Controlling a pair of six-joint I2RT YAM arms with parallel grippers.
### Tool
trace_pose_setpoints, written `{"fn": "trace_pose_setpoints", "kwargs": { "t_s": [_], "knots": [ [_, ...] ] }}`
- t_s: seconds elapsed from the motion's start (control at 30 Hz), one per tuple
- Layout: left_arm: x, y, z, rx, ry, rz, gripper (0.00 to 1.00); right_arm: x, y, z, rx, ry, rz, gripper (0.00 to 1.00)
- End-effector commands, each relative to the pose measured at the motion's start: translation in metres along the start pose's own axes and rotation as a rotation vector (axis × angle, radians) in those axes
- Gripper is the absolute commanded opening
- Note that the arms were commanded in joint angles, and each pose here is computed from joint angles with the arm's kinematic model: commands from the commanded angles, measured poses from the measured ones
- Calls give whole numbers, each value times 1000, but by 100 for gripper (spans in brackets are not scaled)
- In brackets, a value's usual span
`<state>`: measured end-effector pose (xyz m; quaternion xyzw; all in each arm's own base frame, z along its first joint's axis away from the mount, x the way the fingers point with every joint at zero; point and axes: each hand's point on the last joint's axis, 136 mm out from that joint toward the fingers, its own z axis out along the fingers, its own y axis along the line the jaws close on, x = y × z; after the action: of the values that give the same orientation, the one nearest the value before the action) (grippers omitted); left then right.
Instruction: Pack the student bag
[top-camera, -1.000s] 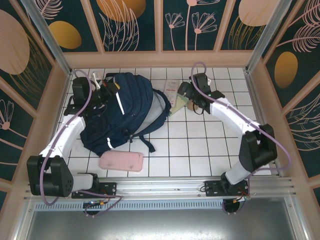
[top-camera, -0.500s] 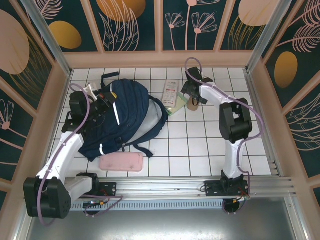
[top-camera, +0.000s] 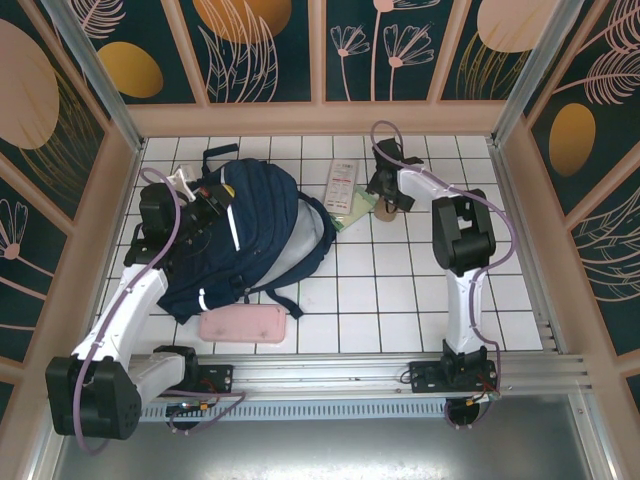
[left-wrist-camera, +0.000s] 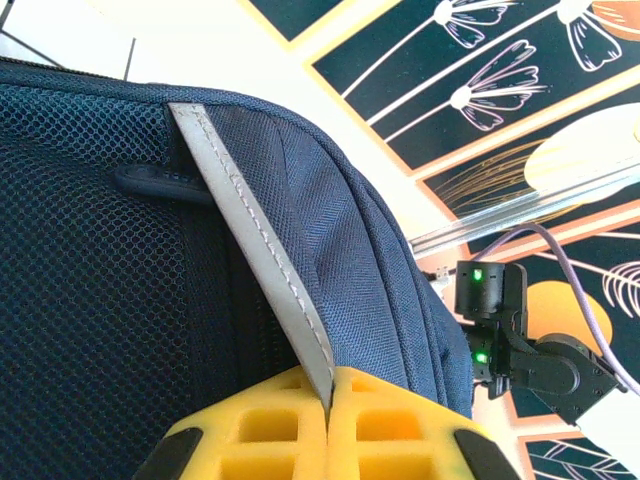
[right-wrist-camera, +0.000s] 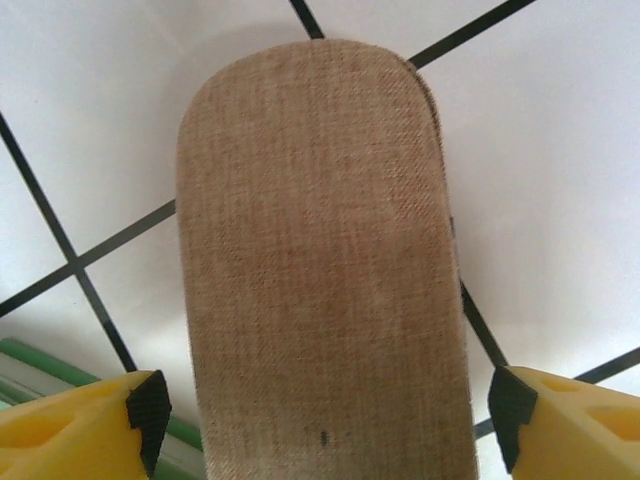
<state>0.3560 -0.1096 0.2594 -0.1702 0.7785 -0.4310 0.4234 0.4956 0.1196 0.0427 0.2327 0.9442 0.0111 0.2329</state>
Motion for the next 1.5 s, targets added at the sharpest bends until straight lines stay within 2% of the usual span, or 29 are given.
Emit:
{"fn": "trace_pose_setpoints", "kwargs": {
  "t_s": [0.0,0.23,0.37,0.5,0.63,0.7,0.87,1.0,1.13,1.27,1.4,1.47],
  "knots": [
    [-26,-45,-6,128,-68,88,0,8,-8,14,-16,45,2,77],
    [-24,-49,5,146,-11,78,0,5,-6,12,-49,35,-7,49],
    [-22,-60,13,146,30,105,0,-13,-12,-18,-49,-45,13,44],
    [-21,-80,20,146,76,164,0,-25,-15,-62,-116,-126,41,42],
    [-25,-103,23,162,132,230,0,-27,-12,-108,-232,-191,48,41],
    [-30,-117,21,180,159,292,0,-23,-5,-132,-339,-215,32,41],
    [-35,-147,22,261,216,341,0,9,35,-194,-765,-202,-89,39],
    [-38,-158,25,297,241,344,0,39,59,-220,-946,-116,-161,35],
    [-30,-171,31,360,293,347,0,70,76,-243,-1015,-123,-269,35],
    [-21,-181,40,369,339,372,0,96,84,-246,-1026,-81,-309,34],
    [-24,-187,47,360,335,372,0,119,91,-240,-987,-39,-316,30],
    [-25,-183,51,347,333,371,0,129,97,-244,-1018,6,-298,30]
  ]
}}
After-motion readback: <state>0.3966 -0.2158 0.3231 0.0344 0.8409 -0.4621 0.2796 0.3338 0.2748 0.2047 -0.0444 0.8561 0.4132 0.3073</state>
